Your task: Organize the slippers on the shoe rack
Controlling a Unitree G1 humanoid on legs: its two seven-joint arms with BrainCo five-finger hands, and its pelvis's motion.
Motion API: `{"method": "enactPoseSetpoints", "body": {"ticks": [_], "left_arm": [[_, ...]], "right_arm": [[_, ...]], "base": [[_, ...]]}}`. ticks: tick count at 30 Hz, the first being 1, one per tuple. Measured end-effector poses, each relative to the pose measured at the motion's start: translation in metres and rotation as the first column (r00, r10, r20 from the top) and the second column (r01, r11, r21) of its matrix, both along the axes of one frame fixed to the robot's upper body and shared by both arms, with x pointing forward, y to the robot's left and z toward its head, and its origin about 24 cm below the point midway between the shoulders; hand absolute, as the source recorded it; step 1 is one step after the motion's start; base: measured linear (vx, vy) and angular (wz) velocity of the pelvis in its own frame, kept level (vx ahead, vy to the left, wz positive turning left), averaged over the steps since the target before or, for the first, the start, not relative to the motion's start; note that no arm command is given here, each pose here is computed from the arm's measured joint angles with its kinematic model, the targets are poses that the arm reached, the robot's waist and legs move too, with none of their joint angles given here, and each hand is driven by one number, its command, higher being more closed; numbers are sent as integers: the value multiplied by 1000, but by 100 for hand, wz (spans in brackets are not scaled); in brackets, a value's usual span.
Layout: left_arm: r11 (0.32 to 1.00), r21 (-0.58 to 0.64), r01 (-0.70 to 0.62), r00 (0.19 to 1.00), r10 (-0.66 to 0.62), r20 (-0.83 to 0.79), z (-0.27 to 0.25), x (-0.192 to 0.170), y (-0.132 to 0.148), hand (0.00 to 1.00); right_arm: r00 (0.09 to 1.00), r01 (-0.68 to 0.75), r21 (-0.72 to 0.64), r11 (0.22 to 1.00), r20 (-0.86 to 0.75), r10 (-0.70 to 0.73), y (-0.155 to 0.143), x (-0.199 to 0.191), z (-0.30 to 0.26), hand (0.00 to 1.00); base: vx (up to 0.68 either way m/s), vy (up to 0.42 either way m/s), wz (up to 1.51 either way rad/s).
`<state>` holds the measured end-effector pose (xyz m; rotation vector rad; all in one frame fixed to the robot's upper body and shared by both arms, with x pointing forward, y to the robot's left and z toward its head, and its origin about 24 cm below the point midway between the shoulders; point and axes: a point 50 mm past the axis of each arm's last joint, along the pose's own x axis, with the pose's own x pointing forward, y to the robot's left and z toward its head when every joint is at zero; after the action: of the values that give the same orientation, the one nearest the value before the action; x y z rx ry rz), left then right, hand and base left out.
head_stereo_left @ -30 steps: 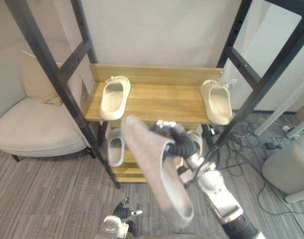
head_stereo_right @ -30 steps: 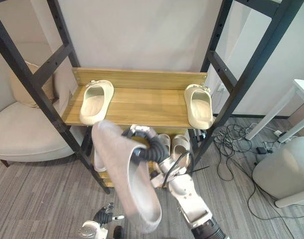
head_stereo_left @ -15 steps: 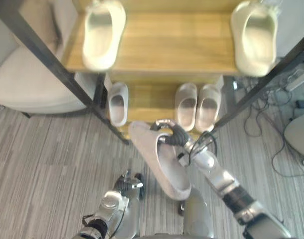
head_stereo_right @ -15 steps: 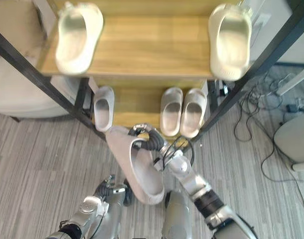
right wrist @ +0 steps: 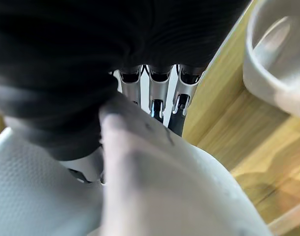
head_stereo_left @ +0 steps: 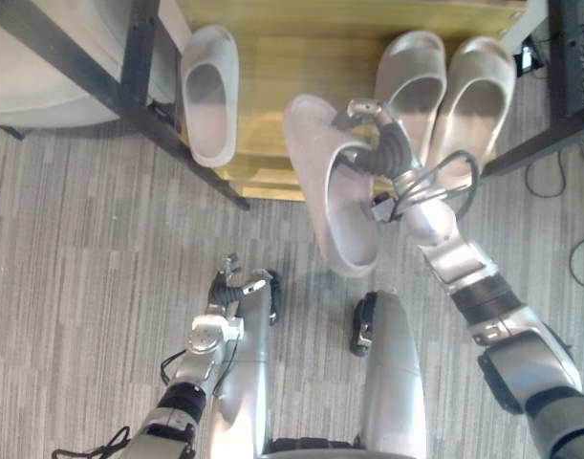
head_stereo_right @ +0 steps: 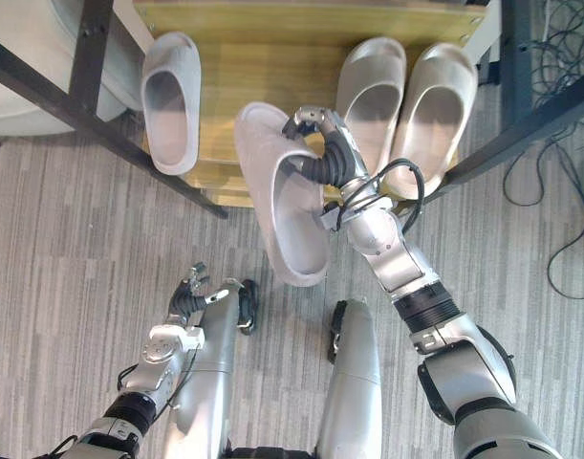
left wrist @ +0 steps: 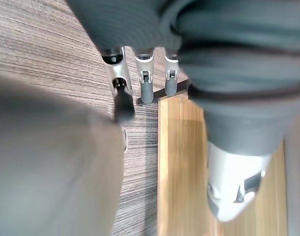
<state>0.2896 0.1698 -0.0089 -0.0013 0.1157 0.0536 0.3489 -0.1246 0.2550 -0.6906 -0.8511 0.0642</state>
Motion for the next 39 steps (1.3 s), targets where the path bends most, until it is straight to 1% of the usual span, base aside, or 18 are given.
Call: {"method": "enactPoseSetpoints", "body": {"ticks": [3, 4, 5, 7, 10, 15, 21, 29, 37, 38, 39], "left_arm": [[1000, -20, -6, 999, 6, 41, 8, 3, -3, 0], [999, -47, -11, 997, 14, 71, 14, 4, -6, 0], [999, -50, -12, 997, 16, 74, 14, 4, -6, 0], [997, -75, -13, 995, 21, 99, 20, 7, -9, 0], [997, -79, -10, 993, 20, 120, 26, 11, -11, 0], [995, -94, -19, 988, 33, 148, 31, 14, -15, 0], [994, -105, -9, 986, 26, 165, 35, 15, -19, 0], [992, -124, -2, 987, 22, 159, 34, 15, -26, 0], [988, -155, -5, 990, 27, 137, 30, 14, -32, 0], [986, -167, -10, 991, 32, 131, 29, 14, -32, 0], [984, -176, -15, 991, 37, 125, 28, 14, -31, 0]], "right_arm": [[998, 57, 24, 998, 24, -58, -7, 7, 11, 100], [992, 112, 37, 993, 58, -114, -14, 10, 21, 100], [991, 118, 40, 992, 59, -120, -15, 10, 22, 100], [980, 183, 75, 980, 68, -188, -24, 16, 33, 100], [961, 243, 100, 965, 113, -253, -30, 20, 50, 100], [943, 282, 137, 949, 140, -301, -33, 23, 68, 100], [916, 340, 205, 918, 148, -372, -45, 26, 82, 100], [899, 376, 213, 902, 152, -411, -48, 28, 87, 100], [891, 408, 214, 887, 118, -438, -51, 34, 88, 100], [891, 411, 216, 886, 111, -440, -50, 35, 88, 0], [891, 410, 217, 886, 110, -439, -50, 35, 90, 0]], "base": [[25, -35, 7], [18, -32, 8], [15, -23, 10], [32, -32, 15], [58, -36, 15], [50, -29, 10], [37, -11, 6], [58, -22, 15], [52, -24, 12], [42, -31, 6], [55, -35, 6]]}}
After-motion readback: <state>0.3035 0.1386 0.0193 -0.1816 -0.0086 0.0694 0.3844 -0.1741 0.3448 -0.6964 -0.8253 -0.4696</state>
